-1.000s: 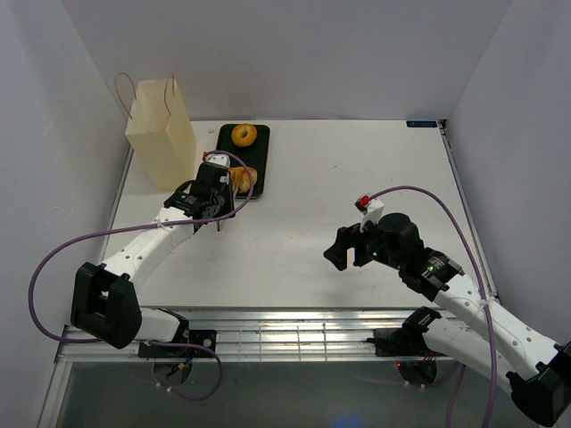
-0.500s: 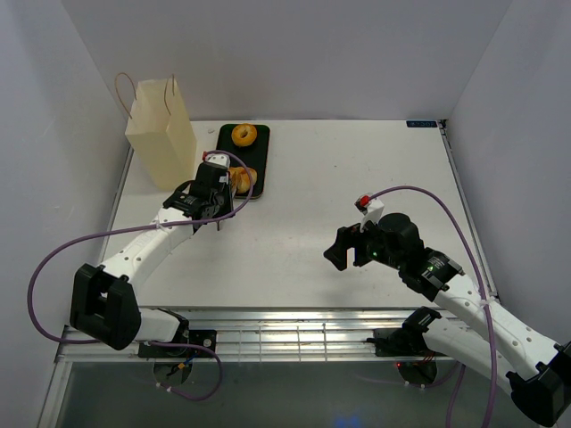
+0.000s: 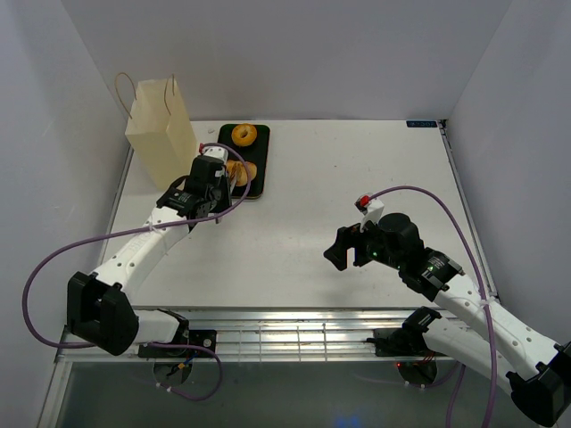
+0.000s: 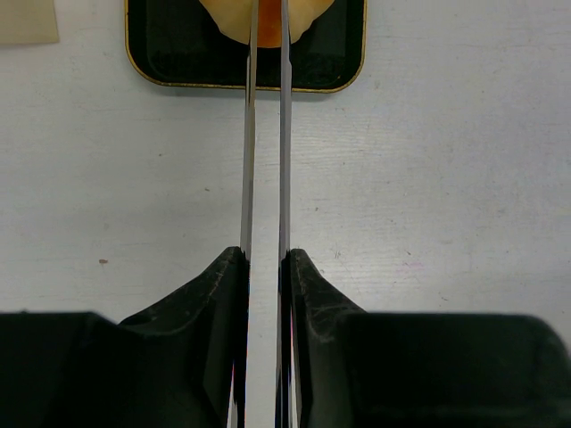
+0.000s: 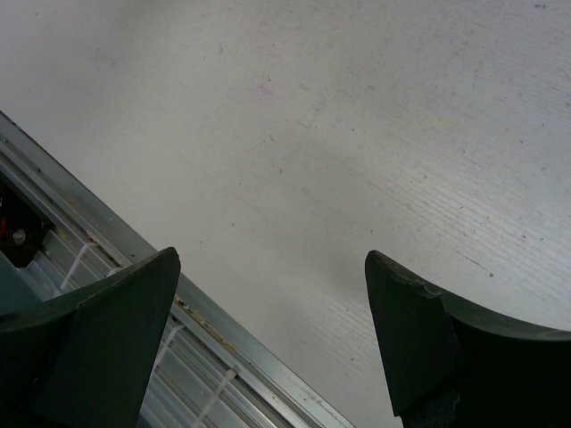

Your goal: Place the fake bread into the paper bag

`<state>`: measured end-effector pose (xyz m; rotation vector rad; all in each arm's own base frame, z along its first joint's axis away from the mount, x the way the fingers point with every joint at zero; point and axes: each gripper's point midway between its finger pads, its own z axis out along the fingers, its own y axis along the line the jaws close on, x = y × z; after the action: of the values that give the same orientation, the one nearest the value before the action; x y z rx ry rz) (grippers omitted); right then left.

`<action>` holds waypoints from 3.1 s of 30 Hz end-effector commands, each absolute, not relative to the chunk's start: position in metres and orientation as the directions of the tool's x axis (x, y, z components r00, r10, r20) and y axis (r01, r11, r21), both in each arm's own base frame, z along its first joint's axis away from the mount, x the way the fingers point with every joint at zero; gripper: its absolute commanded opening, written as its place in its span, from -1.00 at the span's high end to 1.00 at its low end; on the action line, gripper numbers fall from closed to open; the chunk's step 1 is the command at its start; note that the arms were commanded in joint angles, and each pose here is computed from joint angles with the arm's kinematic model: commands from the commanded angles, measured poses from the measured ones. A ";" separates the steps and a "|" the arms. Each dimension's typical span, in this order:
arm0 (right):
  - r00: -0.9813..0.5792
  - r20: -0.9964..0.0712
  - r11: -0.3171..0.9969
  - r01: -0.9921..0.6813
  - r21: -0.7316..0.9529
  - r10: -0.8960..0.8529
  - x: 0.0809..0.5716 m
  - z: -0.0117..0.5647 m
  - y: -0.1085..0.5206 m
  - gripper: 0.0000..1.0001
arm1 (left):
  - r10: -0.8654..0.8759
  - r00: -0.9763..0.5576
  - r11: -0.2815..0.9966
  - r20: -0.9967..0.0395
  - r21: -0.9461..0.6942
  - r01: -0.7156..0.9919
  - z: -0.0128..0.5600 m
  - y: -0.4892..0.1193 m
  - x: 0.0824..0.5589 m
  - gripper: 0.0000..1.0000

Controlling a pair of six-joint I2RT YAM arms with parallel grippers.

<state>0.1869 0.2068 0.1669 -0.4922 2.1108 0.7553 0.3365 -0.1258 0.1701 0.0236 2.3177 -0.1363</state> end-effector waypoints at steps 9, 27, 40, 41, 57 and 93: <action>-0.553 -0.830 0.738 -0.588 0.331 -0.069 0.192 0.177 0.208 -0.80 | -0.075 -0.530 0.985 -0.845 -0.145 0.092 0.249 -0.127 0.346 1.00; -0.551 -0.832 0.735 -0.591 0.334 -0.065 0.191 0.178 0.208 -0.80 | -0.123 -0.133 0.988 -0.983 -0.135 0.078 0.439 -0.119 0.387 1.00; -0.548 -0.834 0.744 -0.586 0.320 -0.073 0.191 0.176 0.205 -0.80 | -0.151 -0.032 0.974 -0.988 -0.144 -0.175 0.456 -0.016 0.412 1.00; -0.548 -0.833 0.745 -0.586 0.319 -0.074 0.191 0.176 0.205 -0.80 | -0.157 -0.029 0.974 -0.987 -0.150 -0.169 0.455 -0.014 0.413 1.00; -0.556 -0.827 0.749 -0.583 0.314 -0.086 0.194 0.171 0.205 -0.80 | -0.175 -0.098 0.963 -0.980 -0.150 -0.224 0.415 0.016 0.402 1.00; -0.556 -0.827 0.741 -0.589 0.322 -0.082 0.193 0.173 0.206 -0.80 | -0.160 -0.231 0.959 -0.960 -0.095 -0.268 0.351 0.029 0.388 1.00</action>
<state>0.1890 0.2048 0.1645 -0.5036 2.1133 0.7377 0.3897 0.0238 0.3317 -0.3090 1.8792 0.0984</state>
